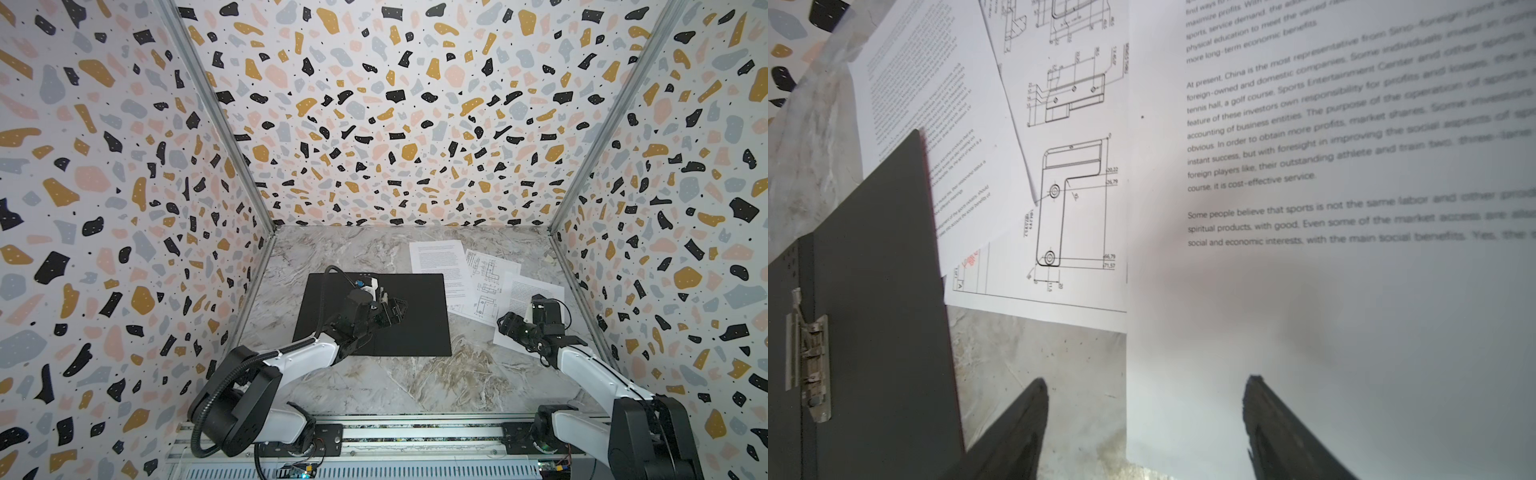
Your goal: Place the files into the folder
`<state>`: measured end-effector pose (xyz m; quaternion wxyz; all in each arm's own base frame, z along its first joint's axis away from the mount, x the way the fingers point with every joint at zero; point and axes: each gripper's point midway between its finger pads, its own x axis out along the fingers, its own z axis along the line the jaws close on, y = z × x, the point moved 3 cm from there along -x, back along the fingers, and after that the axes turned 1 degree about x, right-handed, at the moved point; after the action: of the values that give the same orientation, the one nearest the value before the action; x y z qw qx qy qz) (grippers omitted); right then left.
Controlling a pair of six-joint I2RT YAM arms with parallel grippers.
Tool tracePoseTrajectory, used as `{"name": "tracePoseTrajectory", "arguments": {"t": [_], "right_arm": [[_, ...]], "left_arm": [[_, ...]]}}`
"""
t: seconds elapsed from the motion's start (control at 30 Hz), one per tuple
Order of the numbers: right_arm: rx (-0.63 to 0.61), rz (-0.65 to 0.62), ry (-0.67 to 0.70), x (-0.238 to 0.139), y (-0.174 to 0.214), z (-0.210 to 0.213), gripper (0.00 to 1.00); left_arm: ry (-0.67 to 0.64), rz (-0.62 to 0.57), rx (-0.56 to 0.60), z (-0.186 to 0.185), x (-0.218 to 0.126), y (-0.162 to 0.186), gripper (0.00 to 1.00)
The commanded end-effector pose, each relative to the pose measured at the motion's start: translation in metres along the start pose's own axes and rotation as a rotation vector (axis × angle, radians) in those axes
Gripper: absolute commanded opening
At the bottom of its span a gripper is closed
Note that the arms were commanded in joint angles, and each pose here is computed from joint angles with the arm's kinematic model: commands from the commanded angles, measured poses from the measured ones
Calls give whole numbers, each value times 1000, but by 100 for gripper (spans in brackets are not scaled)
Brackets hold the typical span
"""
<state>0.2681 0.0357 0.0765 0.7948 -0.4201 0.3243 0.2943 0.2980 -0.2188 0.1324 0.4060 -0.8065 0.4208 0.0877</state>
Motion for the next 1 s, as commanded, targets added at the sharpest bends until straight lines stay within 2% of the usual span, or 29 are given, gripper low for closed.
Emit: {"name": "tracePoseTrajectory", "arguments": {"t": [0.0,0.43,0.97], "right_arm": [[12,49,2,4,9,-4,75],[19,154,-68,21,29,2,76],[-20,208,-211,11,56,48,71]], "left_arm": [[54,-43,22,-18,1,-13,94],[51,-42,20,-15,0,-10,94],[78,-16,43,-30,16,-11,94]]}}
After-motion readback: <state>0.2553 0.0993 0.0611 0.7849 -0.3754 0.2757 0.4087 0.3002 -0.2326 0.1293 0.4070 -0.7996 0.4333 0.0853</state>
